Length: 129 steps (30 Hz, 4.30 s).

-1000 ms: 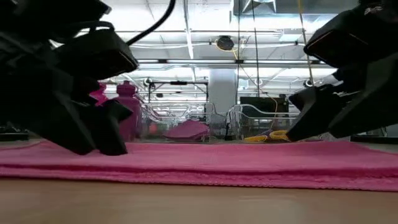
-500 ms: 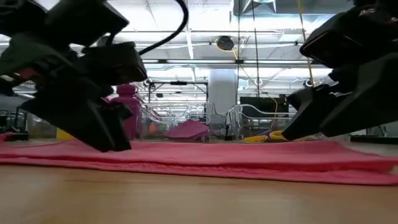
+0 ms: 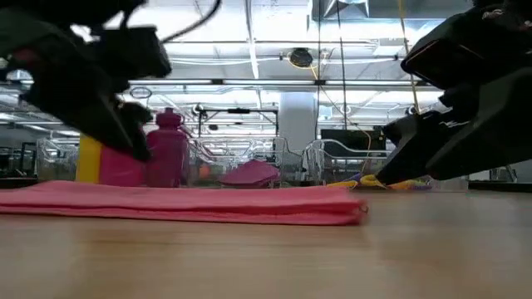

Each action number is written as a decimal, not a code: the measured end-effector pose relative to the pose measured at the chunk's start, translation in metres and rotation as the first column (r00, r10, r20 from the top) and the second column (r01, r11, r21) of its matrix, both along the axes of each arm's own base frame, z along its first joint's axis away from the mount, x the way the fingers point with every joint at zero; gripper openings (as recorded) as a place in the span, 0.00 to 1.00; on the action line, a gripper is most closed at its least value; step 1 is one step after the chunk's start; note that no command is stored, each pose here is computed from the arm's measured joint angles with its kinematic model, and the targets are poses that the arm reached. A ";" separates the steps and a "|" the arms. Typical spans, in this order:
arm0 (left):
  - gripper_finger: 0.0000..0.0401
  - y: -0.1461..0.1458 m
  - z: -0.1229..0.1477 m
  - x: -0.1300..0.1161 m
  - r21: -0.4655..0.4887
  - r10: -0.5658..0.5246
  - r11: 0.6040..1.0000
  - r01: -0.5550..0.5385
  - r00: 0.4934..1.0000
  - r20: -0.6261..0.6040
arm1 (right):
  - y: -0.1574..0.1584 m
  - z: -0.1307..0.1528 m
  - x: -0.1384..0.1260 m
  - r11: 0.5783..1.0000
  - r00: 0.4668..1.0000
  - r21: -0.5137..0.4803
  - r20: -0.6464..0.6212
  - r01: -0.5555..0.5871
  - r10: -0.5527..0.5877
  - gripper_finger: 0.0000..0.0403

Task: Pick & Place Sports Items
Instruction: Fold the pink microfiber towel

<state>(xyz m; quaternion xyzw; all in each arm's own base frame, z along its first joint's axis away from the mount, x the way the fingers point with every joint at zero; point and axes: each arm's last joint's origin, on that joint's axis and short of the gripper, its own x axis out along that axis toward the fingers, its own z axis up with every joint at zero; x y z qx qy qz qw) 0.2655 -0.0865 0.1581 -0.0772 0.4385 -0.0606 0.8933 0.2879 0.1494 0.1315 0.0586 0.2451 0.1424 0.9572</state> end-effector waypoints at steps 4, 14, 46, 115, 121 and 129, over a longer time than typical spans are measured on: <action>0.56 -0.004 0.017 -0.011 0.019 0.016 1.000 -0.016 0.999 0.040 | 0.000 0.001 0.000 1.000 1.000 0.001 0.010 -0.002 0.002 0.50; 0.56 -0.011 0.032 -0.024 -0.097 0.211 0.973 -0.208 0.977 0.018 | 0.000 0.002 0.001 1.000 0.999 -0.018 0.033 -0.015 0.016 0.51; 0.56 -0.035 -0.010 -0.094 -0.135 0.790 0.519 -0.844 0.534 -0.301 | 0.016 0.003 -0.007 0.981 0.982 -0.073 0.051 -0.180 0.184 0.50; 0.00 -0.027 0.077 -0.068 -0.132 0.754 0.531 -0.837 0.538 -0.377 | 0.032 0.003 -0.017 0.972 0.971 -0.062 0.056 -0.228 0.232 0.50; 0.00 -0.030 0.072 -0.035 -0.081 0.705 0.598 -0.798 0.571 -0.419 | 0.032 0.003 -0.017 0.972 0.971 -0.062 0.056 -0.228 0.232 0.50; 0.00 -0.042 0.067 0.016 -0.029 0.621 0.710 -0.704 0.645 -0.446 | 0.032 0.003 -0.017 0.972 0.971 -0.062 0.055 -0.228 0.232 0.50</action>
